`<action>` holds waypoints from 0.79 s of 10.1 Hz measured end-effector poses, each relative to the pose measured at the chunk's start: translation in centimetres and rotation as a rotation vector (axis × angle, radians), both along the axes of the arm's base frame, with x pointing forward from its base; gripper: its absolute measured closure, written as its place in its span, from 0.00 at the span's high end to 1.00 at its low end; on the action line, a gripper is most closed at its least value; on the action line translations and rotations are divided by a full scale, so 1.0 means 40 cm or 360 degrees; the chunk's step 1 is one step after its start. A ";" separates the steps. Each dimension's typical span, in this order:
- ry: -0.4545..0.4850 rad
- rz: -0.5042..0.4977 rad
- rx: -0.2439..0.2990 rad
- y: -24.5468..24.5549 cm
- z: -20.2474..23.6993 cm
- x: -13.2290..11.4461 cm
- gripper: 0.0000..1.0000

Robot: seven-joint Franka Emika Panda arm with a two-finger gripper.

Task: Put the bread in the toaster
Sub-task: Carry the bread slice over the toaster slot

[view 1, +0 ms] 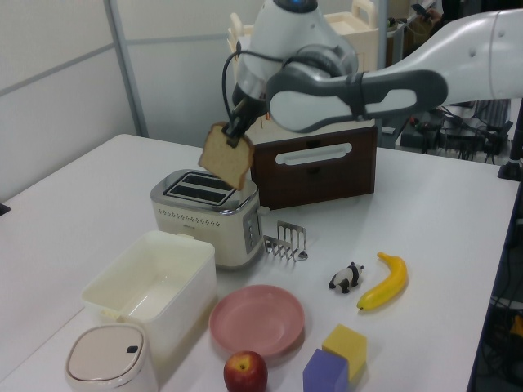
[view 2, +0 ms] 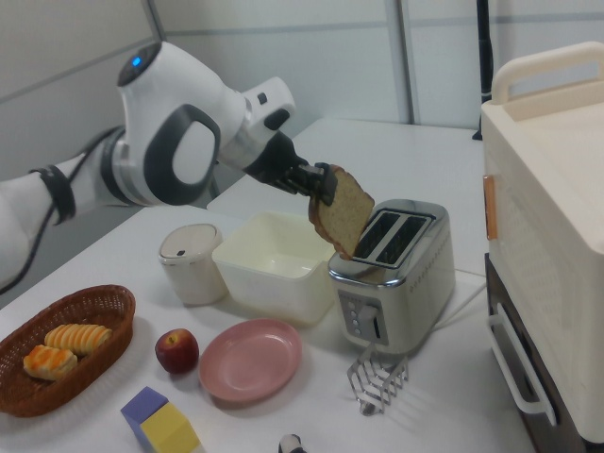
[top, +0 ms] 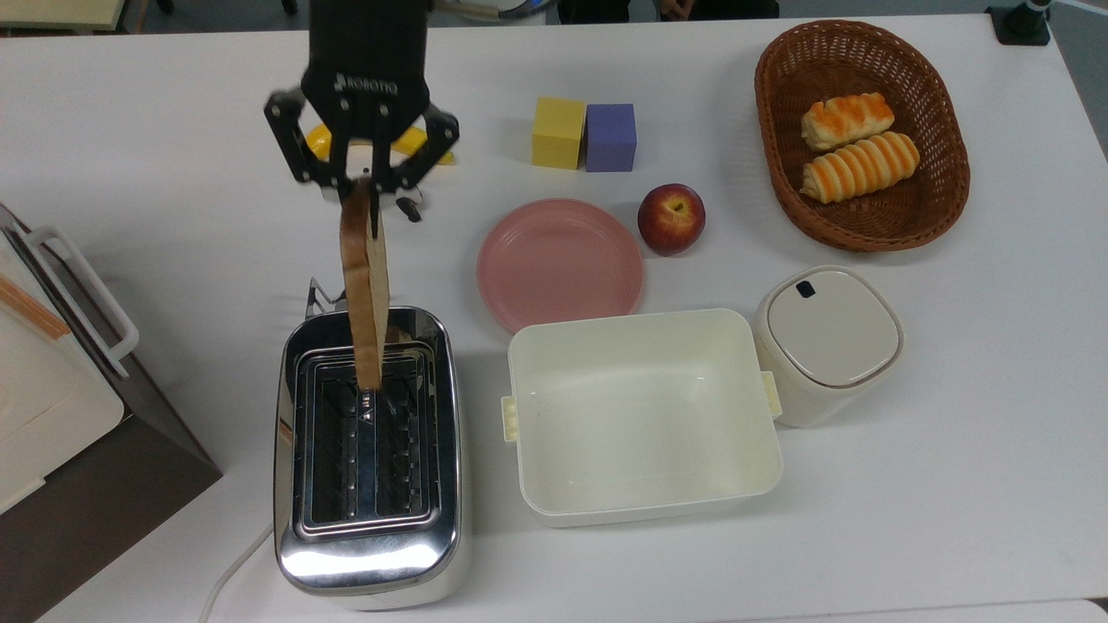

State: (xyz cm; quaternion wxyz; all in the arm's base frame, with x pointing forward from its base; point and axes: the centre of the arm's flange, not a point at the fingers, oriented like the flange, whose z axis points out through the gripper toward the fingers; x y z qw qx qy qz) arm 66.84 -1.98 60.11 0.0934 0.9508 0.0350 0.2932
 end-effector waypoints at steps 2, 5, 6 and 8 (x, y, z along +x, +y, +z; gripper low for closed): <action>-0.0030 0.0041 -0.0018 0.010 -0.047 0.033 0.12; -0.0125 0.0090 -0.0043 0.023 -0.058 0.054 0.12; -0.0137 0.0103 -0.0057 0.023 -0.070 0.062 0.12; -0.0135 0.0125 -0.0076 0.023 -0.114 0.081 0.12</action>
